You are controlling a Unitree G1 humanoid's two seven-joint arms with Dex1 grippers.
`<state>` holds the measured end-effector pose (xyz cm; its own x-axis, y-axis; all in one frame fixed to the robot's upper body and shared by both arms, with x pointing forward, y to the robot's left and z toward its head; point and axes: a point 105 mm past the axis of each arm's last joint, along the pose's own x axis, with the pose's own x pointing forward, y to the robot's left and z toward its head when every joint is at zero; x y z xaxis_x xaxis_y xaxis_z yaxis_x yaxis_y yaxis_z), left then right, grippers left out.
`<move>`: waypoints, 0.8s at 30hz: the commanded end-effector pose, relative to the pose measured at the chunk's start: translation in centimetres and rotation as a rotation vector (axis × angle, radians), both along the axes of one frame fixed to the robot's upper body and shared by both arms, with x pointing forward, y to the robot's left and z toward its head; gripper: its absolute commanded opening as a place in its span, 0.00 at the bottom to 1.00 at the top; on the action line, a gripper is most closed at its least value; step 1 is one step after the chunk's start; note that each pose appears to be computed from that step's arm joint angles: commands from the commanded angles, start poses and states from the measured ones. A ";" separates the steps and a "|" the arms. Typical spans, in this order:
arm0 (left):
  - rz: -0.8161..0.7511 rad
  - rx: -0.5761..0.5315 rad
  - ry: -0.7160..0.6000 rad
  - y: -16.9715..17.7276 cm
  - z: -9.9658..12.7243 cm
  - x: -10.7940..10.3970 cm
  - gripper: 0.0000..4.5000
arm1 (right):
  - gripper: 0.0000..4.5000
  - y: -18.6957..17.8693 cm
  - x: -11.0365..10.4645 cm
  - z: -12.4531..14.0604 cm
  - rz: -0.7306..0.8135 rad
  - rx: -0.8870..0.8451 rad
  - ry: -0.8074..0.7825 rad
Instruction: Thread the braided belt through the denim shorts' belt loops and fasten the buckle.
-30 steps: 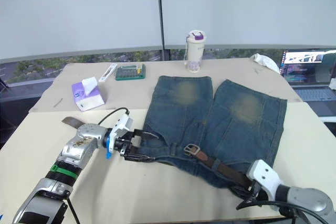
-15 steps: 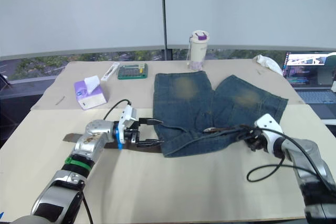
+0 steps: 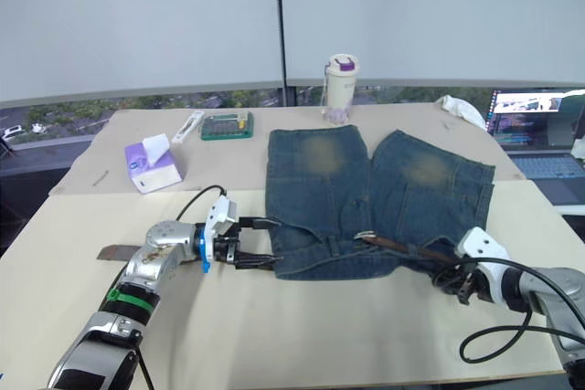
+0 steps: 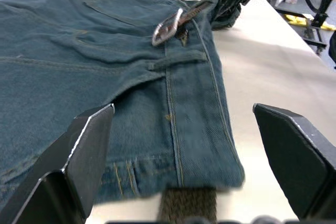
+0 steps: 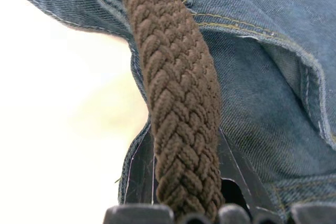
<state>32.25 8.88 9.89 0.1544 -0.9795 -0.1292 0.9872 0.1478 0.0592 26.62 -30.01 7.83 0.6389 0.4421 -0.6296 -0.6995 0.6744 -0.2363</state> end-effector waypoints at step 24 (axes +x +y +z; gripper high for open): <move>0.981 -0.259 0.070 9.3 0.0 -1.8 1.00 | 0.99 11.7 -2.4 10.9 0.354 0.528 -0.337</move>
<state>30.05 16.49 8.52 0.8466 -0.5322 -0.0010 0.5222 0.8310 -0.1916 24.40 -19.08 17.22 0.5442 0.8307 -0.1176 -0.8367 0.5271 -0.1484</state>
